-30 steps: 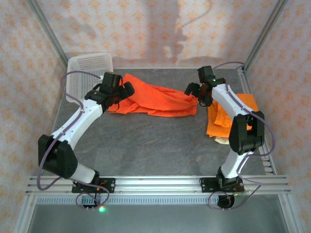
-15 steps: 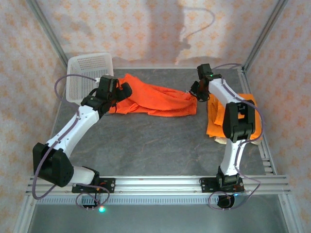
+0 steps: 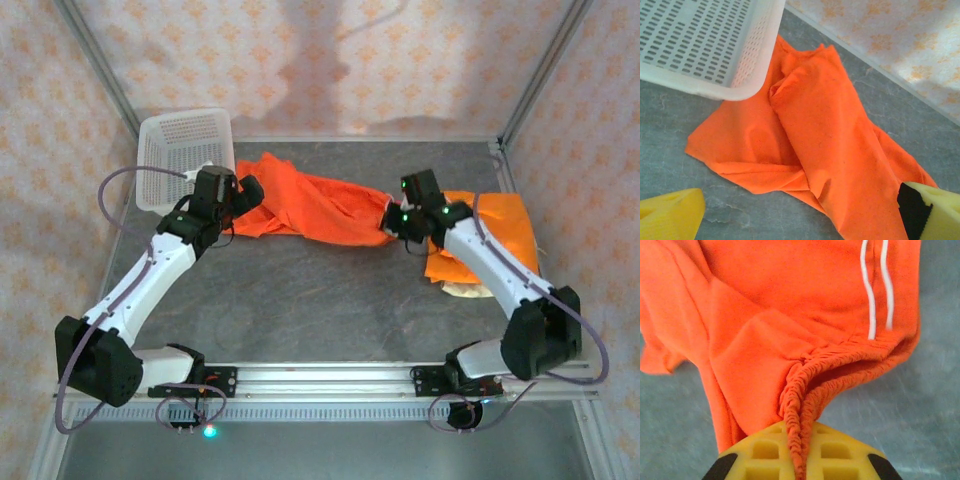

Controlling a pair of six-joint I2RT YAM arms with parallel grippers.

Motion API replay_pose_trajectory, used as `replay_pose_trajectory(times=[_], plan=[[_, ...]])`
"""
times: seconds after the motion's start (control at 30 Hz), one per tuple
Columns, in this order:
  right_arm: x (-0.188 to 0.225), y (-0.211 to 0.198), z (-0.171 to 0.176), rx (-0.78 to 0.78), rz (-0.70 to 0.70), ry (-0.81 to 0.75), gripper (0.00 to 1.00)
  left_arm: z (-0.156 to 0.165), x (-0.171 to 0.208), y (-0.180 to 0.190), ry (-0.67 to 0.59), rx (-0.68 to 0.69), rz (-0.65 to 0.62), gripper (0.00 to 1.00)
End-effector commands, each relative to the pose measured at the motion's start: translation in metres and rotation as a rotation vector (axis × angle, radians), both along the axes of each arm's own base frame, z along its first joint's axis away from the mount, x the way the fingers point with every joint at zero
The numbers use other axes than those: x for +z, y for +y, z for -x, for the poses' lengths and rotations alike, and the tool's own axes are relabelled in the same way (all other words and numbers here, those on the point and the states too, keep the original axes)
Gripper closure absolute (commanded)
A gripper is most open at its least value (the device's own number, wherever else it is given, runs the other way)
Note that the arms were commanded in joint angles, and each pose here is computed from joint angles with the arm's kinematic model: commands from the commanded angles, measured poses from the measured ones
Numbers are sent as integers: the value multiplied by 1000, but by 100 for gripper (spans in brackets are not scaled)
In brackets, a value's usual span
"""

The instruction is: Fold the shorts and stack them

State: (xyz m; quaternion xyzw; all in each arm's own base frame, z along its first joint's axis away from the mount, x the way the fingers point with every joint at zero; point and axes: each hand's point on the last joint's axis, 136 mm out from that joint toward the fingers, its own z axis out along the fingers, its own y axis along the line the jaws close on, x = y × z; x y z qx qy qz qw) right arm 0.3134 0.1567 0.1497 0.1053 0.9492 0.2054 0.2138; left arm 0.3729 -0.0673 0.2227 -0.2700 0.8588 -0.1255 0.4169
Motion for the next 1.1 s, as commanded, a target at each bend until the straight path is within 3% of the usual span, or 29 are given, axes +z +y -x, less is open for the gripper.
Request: replay_pose_trajectory(times=[0.0,0.13,0.27,0.63,0.87,1.07], plan=[[-56,-18,37,-34,98,110,100,2,2,3,-32,34,19,0],[-100,-32,69,-68,145,201,100,5,-6,2,-20,45,13,0],[-113,-40,72,-82,201,235,100,8,-13,-5,-3,43,-37,0],[-94,-41,50,-102,233,175,100,0,-35,-20,43,-1,-48,0],[-84,-57,48,-140,298,123,100,-13,-51,-32,151,-33,-98,0],[-87,-73,48,-151,396,125,100,-46,-51,-46,171,-47,-119,0]])
